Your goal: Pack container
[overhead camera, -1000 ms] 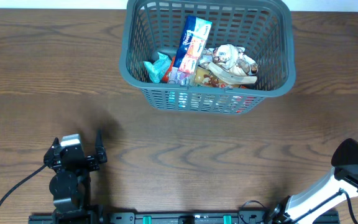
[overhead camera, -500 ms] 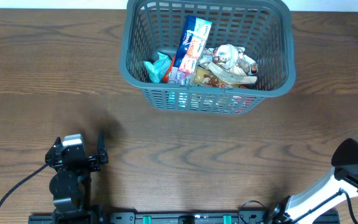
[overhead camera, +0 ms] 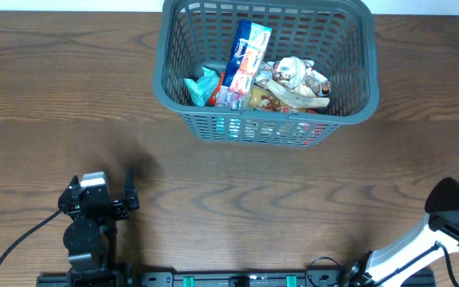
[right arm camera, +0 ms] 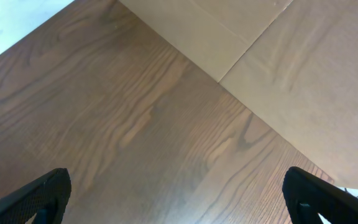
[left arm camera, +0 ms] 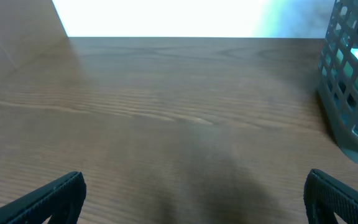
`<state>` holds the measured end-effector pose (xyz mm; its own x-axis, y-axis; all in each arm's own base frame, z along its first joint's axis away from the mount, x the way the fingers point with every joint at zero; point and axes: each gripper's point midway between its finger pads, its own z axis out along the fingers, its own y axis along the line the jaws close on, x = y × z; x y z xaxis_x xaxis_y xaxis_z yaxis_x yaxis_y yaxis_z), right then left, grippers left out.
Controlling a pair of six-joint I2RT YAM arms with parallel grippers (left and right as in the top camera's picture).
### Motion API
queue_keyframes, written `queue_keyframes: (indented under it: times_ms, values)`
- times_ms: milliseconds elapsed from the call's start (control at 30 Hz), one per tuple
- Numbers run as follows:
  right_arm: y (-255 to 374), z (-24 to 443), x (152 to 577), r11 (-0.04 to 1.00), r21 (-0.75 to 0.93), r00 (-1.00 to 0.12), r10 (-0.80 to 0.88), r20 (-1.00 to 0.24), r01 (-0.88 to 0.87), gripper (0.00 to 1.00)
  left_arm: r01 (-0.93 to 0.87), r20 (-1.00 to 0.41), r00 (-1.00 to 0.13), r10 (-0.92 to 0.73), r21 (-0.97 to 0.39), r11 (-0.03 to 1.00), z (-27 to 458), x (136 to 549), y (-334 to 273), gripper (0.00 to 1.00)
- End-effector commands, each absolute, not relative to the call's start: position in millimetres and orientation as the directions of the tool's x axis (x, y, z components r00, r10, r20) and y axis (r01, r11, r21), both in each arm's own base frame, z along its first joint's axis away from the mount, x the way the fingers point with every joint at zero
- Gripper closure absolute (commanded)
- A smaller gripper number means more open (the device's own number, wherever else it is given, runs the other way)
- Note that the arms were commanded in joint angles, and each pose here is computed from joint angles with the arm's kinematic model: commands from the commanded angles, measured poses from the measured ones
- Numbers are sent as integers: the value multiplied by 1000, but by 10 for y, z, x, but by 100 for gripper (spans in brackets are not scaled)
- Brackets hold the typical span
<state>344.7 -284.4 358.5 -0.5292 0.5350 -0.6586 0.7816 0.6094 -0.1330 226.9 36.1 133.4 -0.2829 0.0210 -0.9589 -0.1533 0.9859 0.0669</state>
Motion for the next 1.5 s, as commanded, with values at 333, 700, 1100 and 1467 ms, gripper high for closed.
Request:
queue_keyframes:
  times_ms: [333,700,1100,1467]
  values:
    - [-2880,3533,3440,598,-133,-526,550,-649,790,1,-133,-947,-321,24,70,989,1205,2250,334,1]
    - [-2694,4053,3155,590,-90,-452,501,-738,802,1,-133,-947,-321,24,70,989,1206,2250,334,1]
    - [-2265,4296,2657,601,-70,-407,445,-798,796,1,-133,-947,-321,24,70,989,1205,2250,334,1]
    - [-1095,4219,2840,877,120,-314,290,-904,465,1,-133,-947,-321,24,70,989,1205,2250,334,1]
